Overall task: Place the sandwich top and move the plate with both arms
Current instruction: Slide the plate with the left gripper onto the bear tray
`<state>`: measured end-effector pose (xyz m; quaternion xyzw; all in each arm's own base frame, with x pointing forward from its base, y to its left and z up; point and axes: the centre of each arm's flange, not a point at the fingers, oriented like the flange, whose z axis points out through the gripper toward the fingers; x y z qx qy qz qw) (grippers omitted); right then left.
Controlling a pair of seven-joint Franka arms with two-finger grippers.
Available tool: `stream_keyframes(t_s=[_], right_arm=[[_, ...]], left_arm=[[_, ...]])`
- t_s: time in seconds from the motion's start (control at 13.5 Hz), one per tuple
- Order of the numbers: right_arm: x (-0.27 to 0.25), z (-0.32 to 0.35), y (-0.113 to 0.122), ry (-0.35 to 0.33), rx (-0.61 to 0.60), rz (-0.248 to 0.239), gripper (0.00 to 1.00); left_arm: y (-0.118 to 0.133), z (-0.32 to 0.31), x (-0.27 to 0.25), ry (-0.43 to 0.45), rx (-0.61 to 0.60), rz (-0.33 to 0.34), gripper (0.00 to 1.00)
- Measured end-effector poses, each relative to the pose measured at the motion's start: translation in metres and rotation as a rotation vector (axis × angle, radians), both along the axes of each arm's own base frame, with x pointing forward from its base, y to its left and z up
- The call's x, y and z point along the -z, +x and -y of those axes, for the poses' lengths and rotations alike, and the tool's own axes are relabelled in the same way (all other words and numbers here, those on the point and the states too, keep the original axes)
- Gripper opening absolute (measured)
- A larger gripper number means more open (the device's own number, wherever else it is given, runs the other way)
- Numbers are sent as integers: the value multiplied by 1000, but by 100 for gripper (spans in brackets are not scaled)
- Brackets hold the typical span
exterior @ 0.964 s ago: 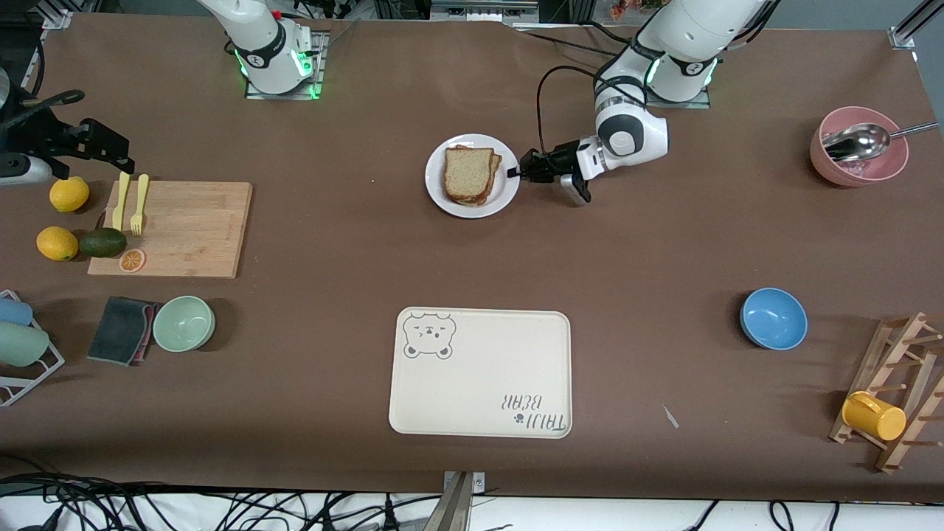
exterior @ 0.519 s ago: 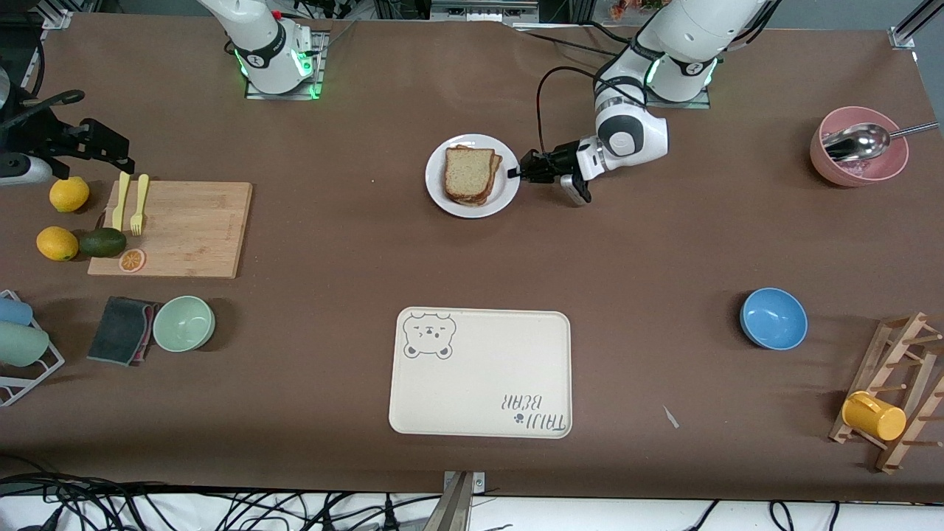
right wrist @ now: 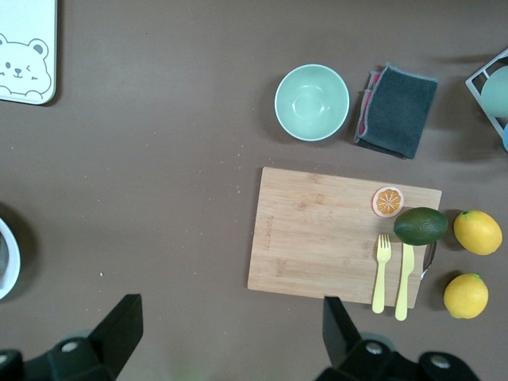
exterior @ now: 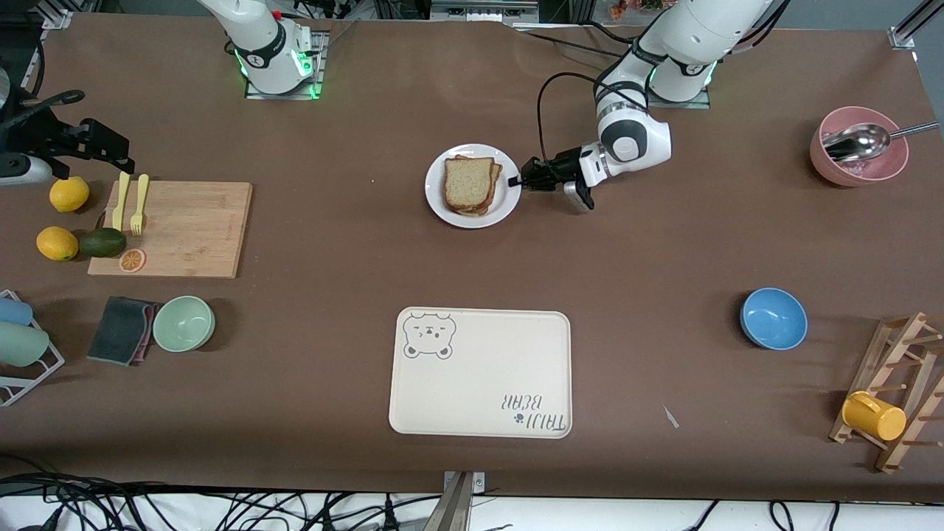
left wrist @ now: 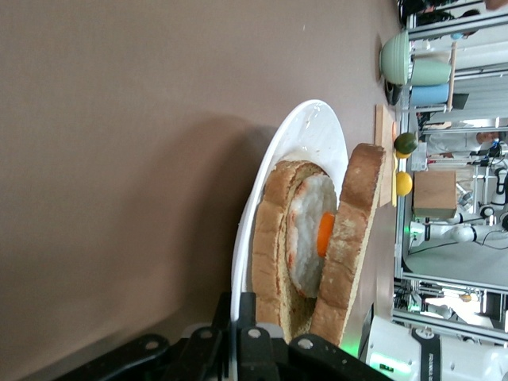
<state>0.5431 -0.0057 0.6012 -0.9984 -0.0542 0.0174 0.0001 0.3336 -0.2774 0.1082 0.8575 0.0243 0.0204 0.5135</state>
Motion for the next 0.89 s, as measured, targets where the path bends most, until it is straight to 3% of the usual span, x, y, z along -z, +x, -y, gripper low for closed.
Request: stream_keyframes(t_s=[0.59, 0.89], right_arm=[[0, 0, 0, 0, 0, 0, 100], [0, 0, 0, 0, 0, 0, 100]], left_arm=[[67, 15, -26, 16, -139, -29, 4], [119, 10, -37, 0, -196, -70, 4]])
